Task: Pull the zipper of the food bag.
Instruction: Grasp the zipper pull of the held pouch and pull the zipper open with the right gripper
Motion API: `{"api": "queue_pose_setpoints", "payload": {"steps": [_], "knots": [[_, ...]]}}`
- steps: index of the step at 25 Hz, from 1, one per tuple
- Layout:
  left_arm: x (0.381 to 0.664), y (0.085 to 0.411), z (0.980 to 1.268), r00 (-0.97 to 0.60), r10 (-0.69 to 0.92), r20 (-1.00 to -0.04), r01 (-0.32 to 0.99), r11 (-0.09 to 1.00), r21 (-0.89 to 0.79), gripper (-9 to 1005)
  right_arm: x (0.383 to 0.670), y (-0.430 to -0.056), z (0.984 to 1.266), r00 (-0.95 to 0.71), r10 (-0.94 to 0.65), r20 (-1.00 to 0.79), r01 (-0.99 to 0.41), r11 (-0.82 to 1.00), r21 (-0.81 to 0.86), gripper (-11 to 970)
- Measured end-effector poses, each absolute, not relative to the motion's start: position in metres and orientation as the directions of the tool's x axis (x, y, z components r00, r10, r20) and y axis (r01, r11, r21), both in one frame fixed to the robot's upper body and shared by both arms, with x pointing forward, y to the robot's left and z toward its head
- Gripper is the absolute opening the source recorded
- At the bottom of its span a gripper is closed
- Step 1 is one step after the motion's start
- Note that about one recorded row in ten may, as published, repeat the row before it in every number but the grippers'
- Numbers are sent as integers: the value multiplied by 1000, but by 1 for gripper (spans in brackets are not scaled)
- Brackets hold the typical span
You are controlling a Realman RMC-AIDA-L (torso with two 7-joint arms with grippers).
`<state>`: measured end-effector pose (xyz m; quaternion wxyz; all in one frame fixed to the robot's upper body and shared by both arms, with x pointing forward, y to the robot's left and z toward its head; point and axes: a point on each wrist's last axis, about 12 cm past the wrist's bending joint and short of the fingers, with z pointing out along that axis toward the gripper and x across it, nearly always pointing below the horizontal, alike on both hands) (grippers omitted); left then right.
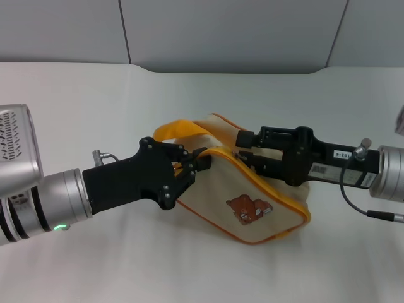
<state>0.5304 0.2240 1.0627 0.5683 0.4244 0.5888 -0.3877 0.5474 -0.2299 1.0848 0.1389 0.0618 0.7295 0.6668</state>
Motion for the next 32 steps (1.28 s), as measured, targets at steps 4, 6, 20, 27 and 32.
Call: {"api": "queue_pose_setpoints", "payload": {"steps": [4,6,20,27,32], "knots": [[530,224,1063,5,59,-998,940,339,25,52,547,-230,1086,-956,271,-113,-91,93,992,502],[530,224,1062,3,57,-998,941,339,23,52,547,-230,1086,-956,270,-113,-92,91,992,492],[529,223,1060,2,57,-998,940,339,21,53,547,-226,1084,-954,265,-139,-114,108,988,164],[529,223,1060,1,55,-998,937,350,20,53,543,-231,1083,-942,275,-191,-163,123,979,49],[532,227,1059,-14,59,-998,920,392,10,53,531,-247,1075,-928,312,-201,-160,152,975,15]]}}
